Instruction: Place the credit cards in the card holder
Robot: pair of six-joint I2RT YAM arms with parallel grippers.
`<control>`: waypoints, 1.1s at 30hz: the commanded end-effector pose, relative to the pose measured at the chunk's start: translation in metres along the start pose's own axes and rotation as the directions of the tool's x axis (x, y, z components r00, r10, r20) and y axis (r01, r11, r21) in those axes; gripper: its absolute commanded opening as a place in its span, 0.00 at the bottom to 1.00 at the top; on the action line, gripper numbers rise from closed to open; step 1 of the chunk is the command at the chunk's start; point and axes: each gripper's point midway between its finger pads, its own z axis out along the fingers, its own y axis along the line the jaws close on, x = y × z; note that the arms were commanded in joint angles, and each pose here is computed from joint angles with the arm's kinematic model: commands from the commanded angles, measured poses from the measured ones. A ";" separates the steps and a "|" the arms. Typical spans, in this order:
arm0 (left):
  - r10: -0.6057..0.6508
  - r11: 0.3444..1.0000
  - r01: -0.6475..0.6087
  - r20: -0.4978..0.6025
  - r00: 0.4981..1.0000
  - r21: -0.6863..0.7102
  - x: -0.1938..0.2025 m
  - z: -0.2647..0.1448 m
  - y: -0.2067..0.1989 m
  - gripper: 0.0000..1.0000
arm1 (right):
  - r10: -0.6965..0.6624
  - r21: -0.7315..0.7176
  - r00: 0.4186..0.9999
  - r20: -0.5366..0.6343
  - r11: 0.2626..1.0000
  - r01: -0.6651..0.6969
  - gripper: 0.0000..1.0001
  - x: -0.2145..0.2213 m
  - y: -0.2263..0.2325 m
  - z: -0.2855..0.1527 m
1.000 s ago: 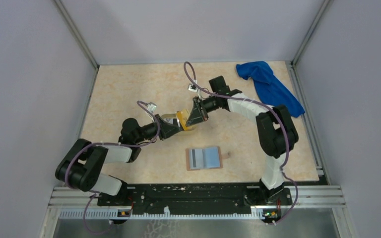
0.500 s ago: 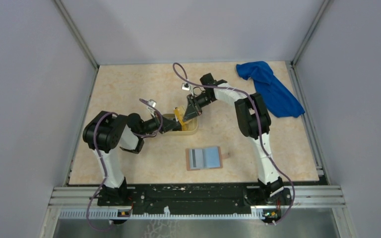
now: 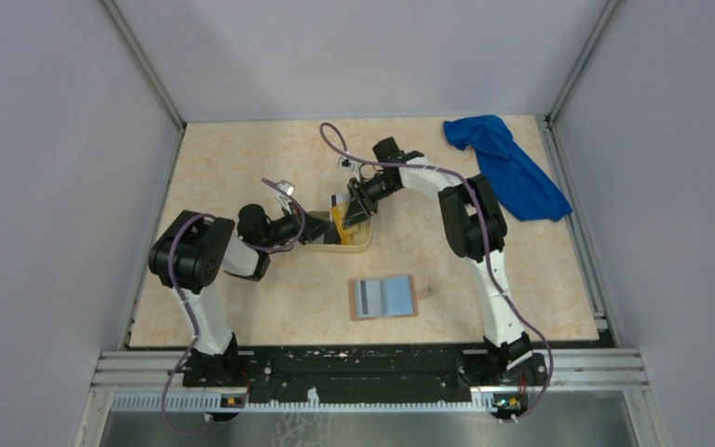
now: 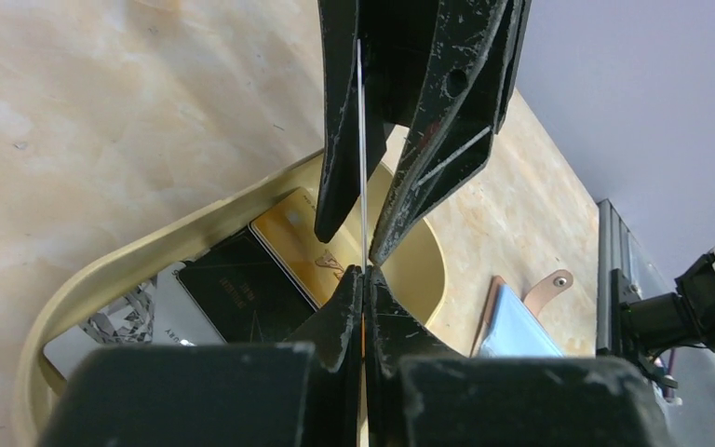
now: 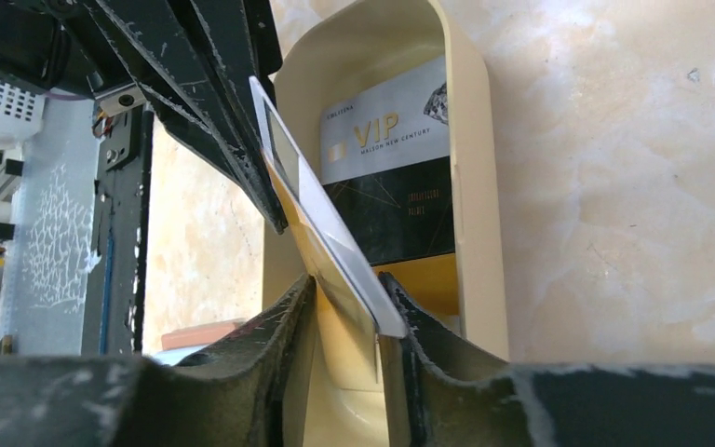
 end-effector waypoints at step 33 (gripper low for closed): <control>0.096 0.970 -0.121 0.124 0.988 0.210 -0.039 -0.066 -0.148 0.00 | -0.460 0.233 0.879 0.125 0.875 0.425 0.75 -0.038 0.152 -0.116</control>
